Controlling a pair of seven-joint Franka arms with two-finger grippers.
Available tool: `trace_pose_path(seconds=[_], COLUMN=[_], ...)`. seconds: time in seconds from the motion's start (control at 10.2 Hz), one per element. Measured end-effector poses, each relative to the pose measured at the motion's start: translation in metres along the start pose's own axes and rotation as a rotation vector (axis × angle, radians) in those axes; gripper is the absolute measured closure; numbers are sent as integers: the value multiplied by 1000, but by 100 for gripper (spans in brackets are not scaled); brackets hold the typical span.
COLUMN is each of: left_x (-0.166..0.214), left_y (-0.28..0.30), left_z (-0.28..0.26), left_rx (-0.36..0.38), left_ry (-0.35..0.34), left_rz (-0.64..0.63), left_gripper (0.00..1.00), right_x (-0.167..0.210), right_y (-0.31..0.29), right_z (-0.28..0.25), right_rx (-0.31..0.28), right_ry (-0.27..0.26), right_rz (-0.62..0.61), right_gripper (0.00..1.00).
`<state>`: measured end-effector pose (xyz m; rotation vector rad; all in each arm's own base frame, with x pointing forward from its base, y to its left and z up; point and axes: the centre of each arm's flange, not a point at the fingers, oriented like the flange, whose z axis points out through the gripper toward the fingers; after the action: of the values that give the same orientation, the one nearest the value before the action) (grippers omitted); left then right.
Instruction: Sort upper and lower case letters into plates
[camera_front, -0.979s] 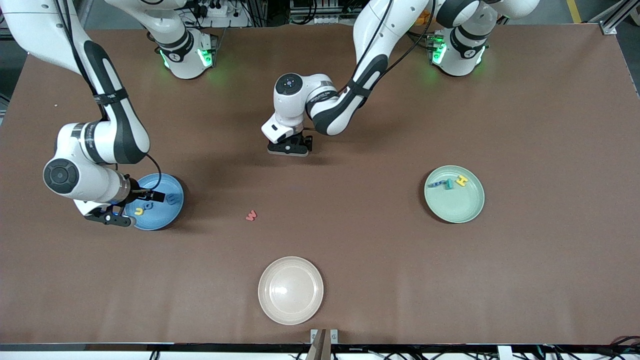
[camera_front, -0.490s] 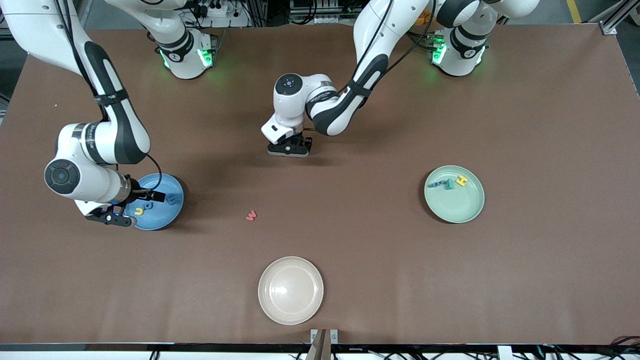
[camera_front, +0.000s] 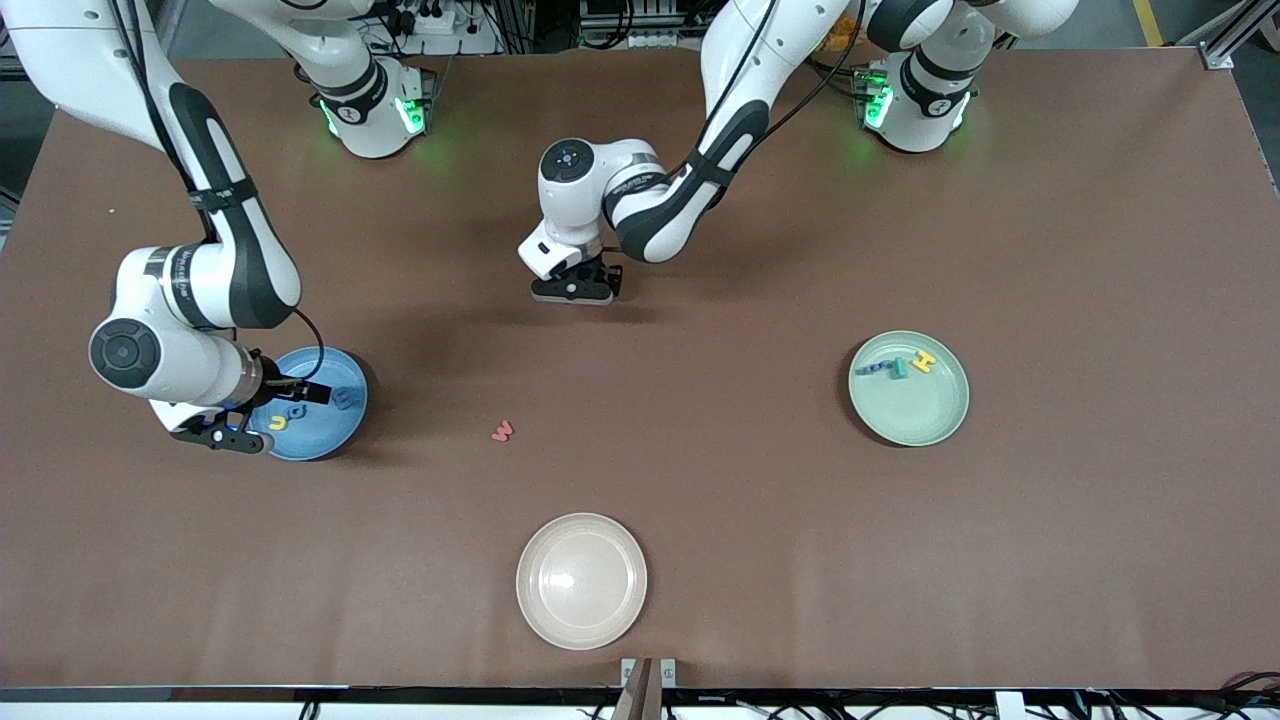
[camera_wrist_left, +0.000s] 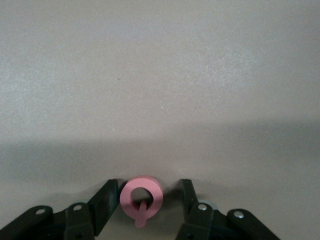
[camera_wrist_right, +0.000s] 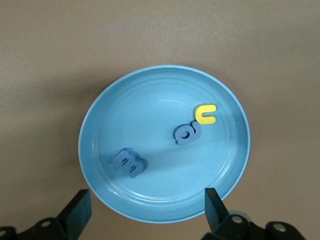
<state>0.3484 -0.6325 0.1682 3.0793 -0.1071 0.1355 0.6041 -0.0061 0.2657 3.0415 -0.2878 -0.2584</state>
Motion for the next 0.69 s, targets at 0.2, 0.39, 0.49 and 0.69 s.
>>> trace_pose_path(seconds=[0.2, 0.39, 0.49, 0.69], left_x=[0, -1, -1, 3], left_y=[1, 2, 1, -1], left_z=[-2, -4, -4, -5], left_rx=[0, 7, 7, 9], left_ry=[1, -2, -2, 1], left_rz=[1, 3, 3, 6], left_gripper=[50, 62, 63, 63], right_x=[0, 0, 0, 0], right_y=[0, -2, -5, -21], right_z=[0, 0, -1, -7], right_rx=[0, 0, 1, 5], right_ry=[0, 0, 4, 26], right_rz=[-1, -3, -7, -23], right_gripper=[0, 0, 0, 0])
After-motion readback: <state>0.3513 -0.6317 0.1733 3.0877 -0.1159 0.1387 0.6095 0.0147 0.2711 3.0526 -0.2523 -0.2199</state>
